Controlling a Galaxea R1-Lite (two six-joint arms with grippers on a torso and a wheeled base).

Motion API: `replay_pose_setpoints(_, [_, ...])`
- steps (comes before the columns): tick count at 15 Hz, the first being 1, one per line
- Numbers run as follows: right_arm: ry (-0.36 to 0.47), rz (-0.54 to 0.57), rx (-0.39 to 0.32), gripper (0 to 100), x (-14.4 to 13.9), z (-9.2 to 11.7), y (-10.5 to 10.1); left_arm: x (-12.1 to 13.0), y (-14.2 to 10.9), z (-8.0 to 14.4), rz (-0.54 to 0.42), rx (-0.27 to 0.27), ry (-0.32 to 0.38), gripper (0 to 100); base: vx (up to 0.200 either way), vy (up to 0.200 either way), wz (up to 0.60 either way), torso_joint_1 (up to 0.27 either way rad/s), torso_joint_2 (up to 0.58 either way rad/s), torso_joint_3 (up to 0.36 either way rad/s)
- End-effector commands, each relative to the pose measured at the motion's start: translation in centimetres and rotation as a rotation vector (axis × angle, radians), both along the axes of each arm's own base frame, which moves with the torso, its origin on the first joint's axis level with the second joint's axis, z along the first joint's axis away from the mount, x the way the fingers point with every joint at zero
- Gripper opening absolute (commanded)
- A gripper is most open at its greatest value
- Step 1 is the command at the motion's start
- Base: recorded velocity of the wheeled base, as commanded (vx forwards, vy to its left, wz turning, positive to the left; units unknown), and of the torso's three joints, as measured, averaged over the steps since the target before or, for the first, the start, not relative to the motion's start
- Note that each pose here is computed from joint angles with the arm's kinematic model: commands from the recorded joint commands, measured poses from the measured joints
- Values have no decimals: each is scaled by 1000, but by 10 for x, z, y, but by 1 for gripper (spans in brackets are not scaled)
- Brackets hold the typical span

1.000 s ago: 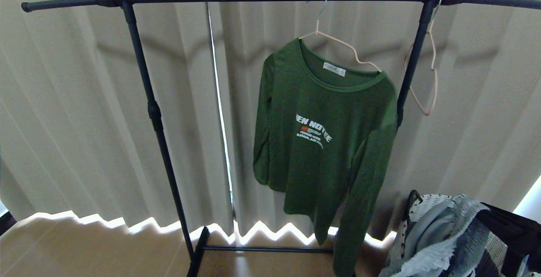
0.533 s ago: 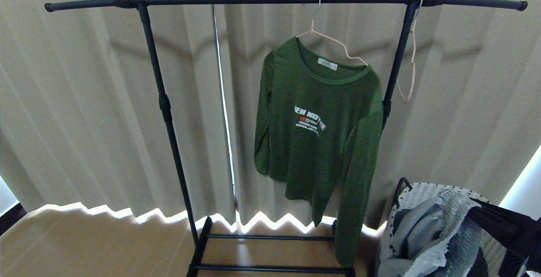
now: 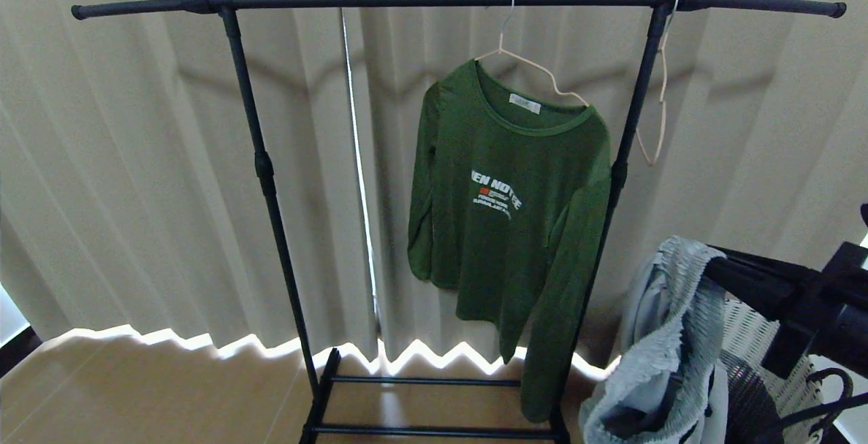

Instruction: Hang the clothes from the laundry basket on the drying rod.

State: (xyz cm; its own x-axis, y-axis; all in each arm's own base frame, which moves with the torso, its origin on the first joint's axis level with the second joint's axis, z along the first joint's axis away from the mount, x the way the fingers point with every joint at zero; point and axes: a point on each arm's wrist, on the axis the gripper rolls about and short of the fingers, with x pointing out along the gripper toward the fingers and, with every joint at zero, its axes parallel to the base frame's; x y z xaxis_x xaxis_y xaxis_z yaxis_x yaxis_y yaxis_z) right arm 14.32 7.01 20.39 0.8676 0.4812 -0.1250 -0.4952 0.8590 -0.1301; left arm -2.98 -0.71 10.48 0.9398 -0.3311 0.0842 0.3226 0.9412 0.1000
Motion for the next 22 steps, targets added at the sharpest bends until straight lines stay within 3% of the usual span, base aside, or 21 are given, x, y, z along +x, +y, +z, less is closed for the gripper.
replay_pose_setpoints(1, [-4, 66, 7, 0, 18, 12, 19, 11, -2, 35, -93, 8, 58, 100, 0, 0, 0, 0, 0, 0])
replay_pose_setpoints(3, [-15, 121, 60, 0, 30, 27, 35, 39, -4, 65, -187, 1, 143, 100, 0, 0, 0, 0, 0, 0])
replay_pose_setpoints(5, [6, 146, 122, 0, 37, 35, 47, 71, -7, 78, -246, -1, 190, 100, 0, 0, 0, 0, 0, 0])
replay_pose_setpoints(8, [5, 176, 148, 0, 45, 41, 60, 114, -28, 86, -440, -41, 285, 100, 0, 0, 0, 0, 0, 0])
replay_pose_setpoints(11, [5, 234, 156, 0, 44, 43, 67, 146, -71, 76, -577, -54, 465, 100, 0, 0, 0, 0, 0, 0])
replay_pose_setpoints(15, [6, 282, 174, 0, 39, 47, 73, 159, -138, 52, -645, -96, 637, 100, 0, 0, 0, 0, 0, 0])
replay_pose_setpoints(19, [-1, 306, 197, 0, 34, 52, 76, 163, -173, 32, -660, -71, 703, 100, 0, 0, 0, 0, 0, 0])
replay_pose_setpoints(22, [-28, 341, 237, 0, 29, 57, 81, 176, -195, 19, -634, -102, 717, 100, 0, 0, 0, 0, 0, 0])
